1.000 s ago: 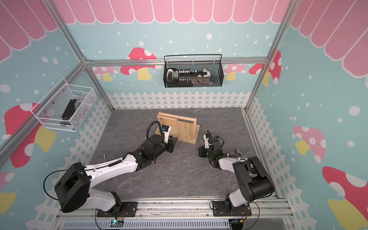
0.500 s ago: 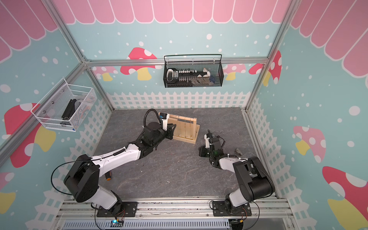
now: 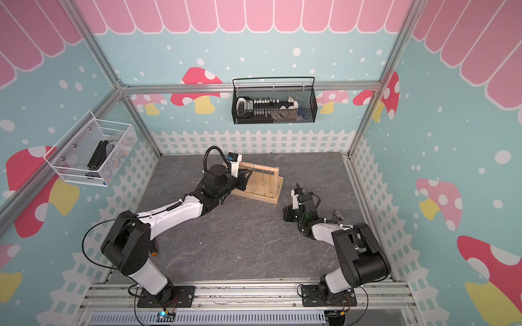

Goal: Take the necklace off the jewelry display stand
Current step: Take off the necklace from the stand.

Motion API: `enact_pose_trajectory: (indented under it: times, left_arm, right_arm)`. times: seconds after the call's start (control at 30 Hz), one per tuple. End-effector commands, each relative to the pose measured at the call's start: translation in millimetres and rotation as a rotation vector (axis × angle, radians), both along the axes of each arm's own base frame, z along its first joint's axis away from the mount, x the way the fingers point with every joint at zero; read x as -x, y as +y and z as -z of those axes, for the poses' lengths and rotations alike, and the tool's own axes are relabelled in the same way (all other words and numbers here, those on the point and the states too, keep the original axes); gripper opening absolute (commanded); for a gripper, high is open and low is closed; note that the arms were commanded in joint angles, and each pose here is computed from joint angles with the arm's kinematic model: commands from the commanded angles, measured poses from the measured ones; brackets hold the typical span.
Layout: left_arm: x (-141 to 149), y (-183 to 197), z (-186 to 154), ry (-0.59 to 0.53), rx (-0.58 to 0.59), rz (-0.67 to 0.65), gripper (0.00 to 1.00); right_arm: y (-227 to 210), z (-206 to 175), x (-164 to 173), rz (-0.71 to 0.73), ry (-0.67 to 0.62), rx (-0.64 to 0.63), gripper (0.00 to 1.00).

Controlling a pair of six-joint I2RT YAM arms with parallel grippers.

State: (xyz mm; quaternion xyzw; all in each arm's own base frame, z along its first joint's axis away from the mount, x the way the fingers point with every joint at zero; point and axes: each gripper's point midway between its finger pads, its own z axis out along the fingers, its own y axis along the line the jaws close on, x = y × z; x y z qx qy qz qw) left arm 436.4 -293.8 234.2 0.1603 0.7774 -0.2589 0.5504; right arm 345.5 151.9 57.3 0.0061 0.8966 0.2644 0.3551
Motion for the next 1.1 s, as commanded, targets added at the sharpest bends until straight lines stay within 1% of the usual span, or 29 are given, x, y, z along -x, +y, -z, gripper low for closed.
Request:
enact_pose_trajectory:
  times: [0.0, 0.07, 0.4, 0.6, 0.8, 0.9, 1.07]
  left_arm:
    - [-9, -3, -11, -0.028, 0.024, 0.011, 0.23]
    - [-12, -4, -11, -0.028, 0.025, 0.007, 0.21]
    - [-18, -7, -8, -0.027, 0.036, 0.004, 0.18]
    - [-18, -6, -10, -0.031, 0.039, 0.003, 0.05]
    - [-10, 0, -22, -0.045, 0.030, -0.004, 0.04]
    - [-8, 11, -27, -0.054, -0.010, -0.038, 0.03]
    - [-6, 40, -42, -0.077, -0.098, -0.157, 0.00]
  right_arm:
    - [-1, -12, -6, 0.011, -0.030, -0.022, 0.11]
    - [-2, -13, -5, 0.012, -0.032, -0.021, 0.11]
    - [-1, -13, -6, 0.012, -0.032, -0.025, 0.09]
    - [-2, -12, -6, 0.013, -0.029, -0.023, 0.09]
    - [-1, -12, -6, 0.010, -0.027, -0.028, 0.09]
    - [0, -12, -6, 0.008, -0.027, -0.029, 0.09]
    - [0, -14, -6, 0.007, -0.032, -0.032, 0.09]
